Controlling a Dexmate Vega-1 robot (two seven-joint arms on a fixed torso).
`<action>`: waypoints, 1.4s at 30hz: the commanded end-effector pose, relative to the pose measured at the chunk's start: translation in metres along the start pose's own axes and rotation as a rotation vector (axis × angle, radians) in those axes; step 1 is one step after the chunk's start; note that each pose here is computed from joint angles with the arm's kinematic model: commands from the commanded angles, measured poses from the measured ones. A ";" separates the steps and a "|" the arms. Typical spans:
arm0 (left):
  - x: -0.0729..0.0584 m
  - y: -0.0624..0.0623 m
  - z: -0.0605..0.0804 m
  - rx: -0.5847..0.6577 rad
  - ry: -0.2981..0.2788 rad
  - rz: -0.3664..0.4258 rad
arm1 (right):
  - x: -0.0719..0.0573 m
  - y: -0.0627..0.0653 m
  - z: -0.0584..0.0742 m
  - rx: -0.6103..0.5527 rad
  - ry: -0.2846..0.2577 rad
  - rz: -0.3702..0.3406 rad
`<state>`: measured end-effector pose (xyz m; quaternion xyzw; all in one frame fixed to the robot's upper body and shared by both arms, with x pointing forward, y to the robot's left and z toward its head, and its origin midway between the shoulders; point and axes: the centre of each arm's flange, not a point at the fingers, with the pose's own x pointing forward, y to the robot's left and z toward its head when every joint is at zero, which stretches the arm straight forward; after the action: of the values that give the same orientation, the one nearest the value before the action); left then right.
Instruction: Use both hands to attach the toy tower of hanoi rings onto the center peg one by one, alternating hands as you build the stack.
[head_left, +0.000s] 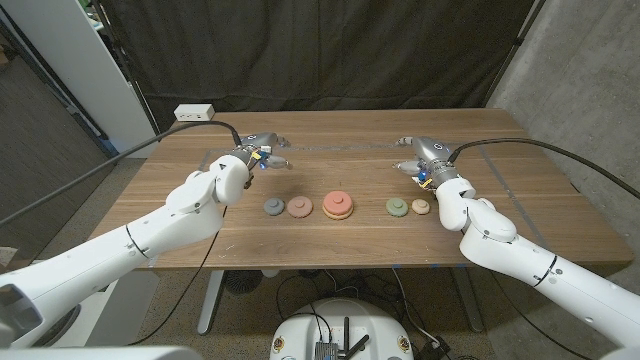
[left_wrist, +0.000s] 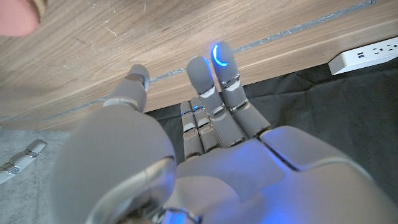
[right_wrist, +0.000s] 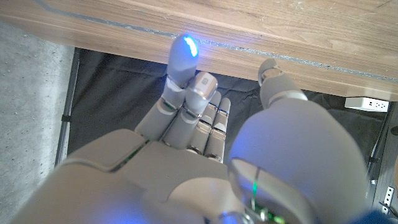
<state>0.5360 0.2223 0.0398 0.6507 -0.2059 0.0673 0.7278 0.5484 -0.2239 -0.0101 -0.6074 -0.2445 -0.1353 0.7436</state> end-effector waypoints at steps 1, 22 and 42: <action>-0.011 -0.001 0.003 0.035 -0.029 -0.043 | 0.000 0.002 0.001 0.005 -0.007 0.016; -0.025 0.004 0.003 0.047 -0.054 -0.200 | -0.007 -0.001 0.005 -0.003 -0.009 0.018; -0.029 0.003 0.012 0.091 -0.039 -0.267 | -0.013 -0.001 0.007 -0.004 0.001 0.026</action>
<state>0.5072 0.2207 0.0333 0.6967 -0.1481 -0.0241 0.7015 0.5379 -0.2196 -0.0134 -0.6118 -0.2393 -0.1271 0.7432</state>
